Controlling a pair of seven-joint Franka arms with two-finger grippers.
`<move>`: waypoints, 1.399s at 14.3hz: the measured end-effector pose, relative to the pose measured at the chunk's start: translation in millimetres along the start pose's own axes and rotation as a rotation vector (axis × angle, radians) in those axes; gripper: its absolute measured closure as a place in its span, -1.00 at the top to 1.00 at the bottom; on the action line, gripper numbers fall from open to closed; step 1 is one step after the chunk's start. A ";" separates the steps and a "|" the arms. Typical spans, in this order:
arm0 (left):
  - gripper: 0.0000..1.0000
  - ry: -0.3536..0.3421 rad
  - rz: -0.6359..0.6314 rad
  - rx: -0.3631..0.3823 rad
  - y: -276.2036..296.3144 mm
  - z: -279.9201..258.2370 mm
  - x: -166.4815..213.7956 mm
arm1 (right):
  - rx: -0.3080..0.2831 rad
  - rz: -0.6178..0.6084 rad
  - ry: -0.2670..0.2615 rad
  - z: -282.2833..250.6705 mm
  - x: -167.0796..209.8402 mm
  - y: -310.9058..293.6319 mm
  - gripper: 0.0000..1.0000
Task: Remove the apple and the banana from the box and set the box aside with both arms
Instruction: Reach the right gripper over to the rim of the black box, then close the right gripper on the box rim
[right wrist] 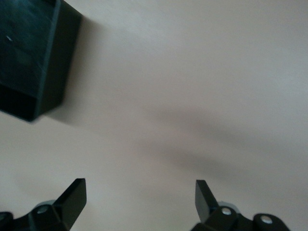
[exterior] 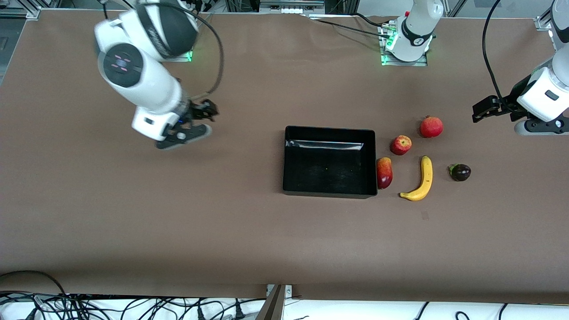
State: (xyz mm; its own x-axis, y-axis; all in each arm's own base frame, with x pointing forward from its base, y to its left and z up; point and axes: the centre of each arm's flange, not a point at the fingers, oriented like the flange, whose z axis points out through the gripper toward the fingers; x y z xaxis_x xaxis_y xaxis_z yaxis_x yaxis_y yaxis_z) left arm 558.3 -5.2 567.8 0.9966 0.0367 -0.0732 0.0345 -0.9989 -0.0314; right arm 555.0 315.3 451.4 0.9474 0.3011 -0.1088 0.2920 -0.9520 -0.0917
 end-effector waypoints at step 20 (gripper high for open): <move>1.00 -0.010 0.005 0.000 2.6 -1.0 -2.5 | 0.019 0.264 0.193 243.3 53.8 -177.0 -0.66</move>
State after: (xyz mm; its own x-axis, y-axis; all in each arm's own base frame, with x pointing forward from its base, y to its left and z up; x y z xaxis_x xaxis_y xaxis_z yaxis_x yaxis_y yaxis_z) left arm 555.9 -7.9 568.9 0.9960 0.0322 -0.0829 0.0297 -0.9991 -0.0314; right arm 522.3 513.4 221.0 0.9980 0.0264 0.0579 0.0323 -0.9941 -0.1040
